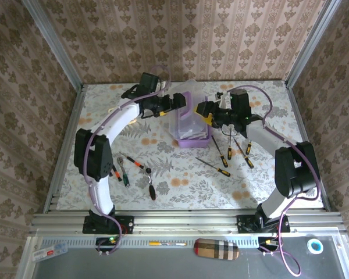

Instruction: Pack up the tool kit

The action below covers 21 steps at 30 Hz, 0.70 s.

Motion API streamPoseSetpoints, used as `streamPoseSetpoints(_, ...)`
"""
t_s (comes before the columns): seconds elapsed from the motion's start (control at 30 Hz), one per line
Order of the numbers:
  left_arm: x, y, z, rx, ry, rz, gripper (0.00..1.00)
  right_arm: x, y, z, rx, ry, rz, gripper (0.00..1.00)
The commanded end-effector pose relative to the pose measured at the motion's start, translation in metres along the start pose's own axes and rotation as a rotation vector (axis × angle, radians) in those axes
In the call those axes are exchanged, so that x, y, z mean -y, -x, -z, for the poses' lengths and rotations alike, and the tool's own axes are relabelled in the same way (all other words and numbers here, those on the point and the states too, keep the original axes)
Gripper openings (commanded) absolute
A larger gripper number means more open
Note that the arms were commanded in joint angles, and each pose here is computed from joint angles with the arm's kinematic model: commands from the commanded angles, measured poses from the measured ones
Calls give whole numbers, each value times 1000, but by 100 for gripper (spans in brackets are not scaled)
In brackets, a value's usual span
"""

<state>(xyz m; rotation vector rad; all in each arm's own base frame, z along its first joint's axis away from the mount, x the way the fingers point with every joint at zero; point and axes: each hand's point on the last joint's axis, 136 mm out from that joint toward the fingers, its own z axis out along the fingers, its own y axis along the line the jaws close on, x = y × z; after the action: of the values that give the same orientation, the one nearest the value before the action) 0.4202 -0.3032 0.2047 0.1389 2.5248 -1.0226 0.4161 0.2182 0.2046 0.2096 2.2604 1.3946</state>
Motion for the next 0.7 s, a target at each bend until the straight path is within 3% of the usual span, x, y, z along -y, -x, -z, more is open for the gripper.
streamPoseSetpoints(0.0, -3, -7, 27, 17, 44, -64, 100, -22, 2, -2, -19, 34, 59, 75)
streamPoseSetpoints(0.13, -53, -9, 50, 92, 198, 1, 100, -27, 1, -2, -29, 22, 83, 75)
streamPoseSetpoints(0.37, -122, -32, 63, 151, 299, 145, 97, -39, 1, -4, -49, 17, 113, 75)
streamPoseSetpoints(0.67, -164, -48, 48, 98, 386, 173, 96, -53, 1, -14, -86, 18, 155, 75)
